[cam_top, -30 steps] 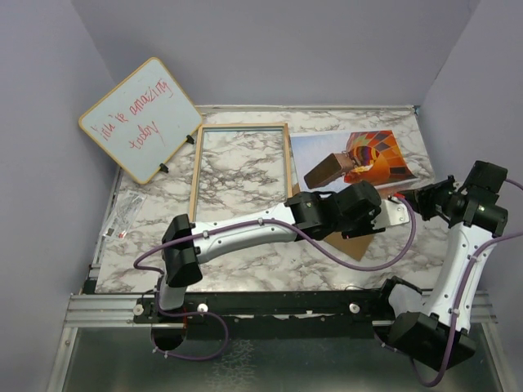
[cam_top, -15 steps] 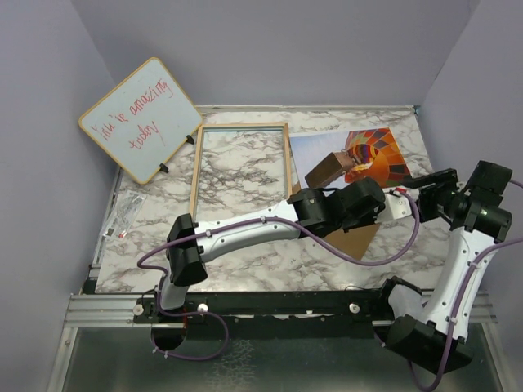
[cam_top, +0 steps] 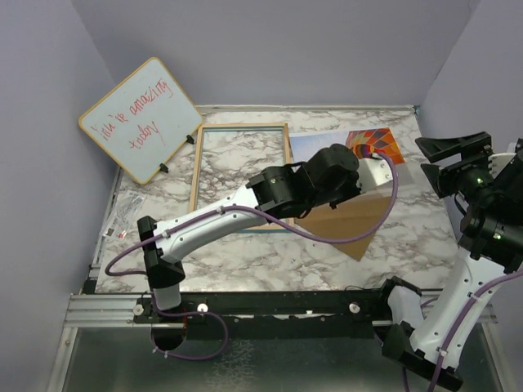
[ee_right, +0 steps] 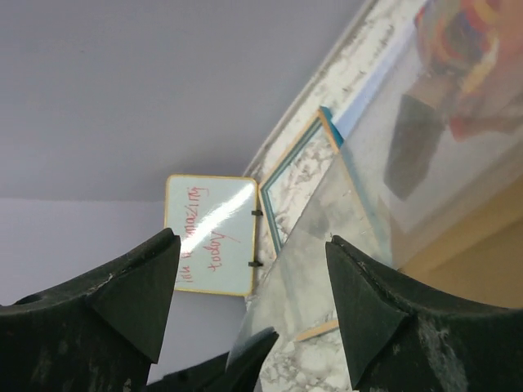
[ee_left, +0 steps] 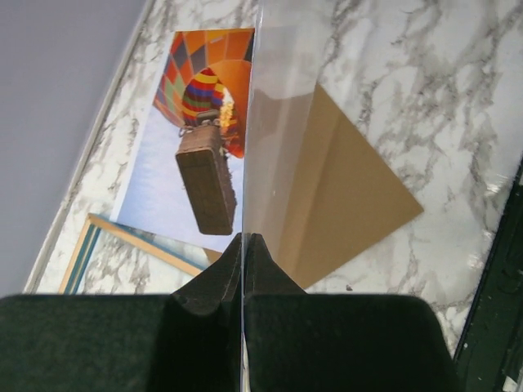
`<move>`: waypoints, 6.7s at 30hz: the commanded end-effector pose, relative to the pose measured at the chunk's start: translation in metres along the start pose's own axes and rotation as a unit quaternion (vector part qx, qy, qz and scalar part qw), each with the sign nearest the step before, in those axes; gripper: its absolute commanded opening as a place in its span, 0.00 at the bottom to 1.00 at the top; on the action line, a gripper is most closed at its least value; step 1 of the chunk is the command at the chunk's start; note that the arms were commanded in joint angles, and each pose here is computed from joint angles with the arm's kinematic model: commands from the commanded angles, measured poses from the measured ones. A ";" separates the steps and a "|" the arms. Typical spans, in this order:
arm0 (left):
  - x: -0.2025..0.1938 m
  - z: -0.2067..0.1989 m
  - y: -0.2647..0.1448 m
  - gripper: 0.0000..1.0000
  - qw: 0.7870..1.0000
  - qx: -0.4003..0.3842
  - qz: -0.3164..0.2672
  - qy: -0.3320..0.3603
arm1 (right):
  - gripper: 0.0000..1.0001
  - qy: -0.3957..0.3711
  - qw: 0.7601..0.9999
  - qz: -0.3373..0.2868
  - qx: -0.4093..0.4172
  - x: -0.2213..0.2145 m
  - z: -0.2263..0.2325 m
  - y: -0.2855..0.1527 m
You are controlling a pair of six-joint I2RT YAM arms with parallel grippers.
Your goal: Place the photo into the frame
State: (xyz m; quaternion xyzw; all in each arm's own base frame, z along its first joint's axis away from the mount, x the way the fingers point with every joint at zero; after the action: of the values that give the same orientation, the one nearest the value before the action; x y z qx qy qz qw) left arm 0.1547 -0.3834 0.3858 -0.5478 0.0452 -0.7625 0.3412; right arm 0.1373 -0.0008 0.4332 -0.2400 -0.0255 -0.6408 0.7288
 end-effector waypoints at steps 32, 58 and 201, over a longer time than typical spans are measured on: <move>-0.067 0.152 -0.022 0.00 0.991 -0.048 0.066 0.106 | 0.80 -0.600 0.652 0.141 0.441 -0.018 0.068 0.126; -0.084 0.138 -0.049 0.00 0.981 -0.081 0.069 0.163 | 0.79 -0.643 0.588 0.278 0.405 -0.078 0.025 0.136; -0.471 0.232 0.011 0.27 0.764 0.254 0.351 -0.478 | 0.01 0.046 0.897 0.392 0.199 -0.001 -0.097 0.354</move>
State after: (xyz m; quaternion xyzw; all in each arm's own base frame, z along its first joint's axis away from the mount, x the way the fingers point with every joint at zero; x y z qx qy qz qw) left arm 0.4627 -0.0512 0.1110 -0.6356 -0.1673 -0.2532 0.7099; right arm 0.4444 -0.0068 0.2268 -0.0308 -0.0527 -0.2612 0.9634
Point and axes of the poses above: each gripper's point midway between its finger pads, its own y axis out along the fingers, its own z axis along the line the jaws close on, x = y × z, the point moved 10 cm from there along -y, back along the fingers, and after that the axes turned 4 degrees about y, right-handed, at the moved point
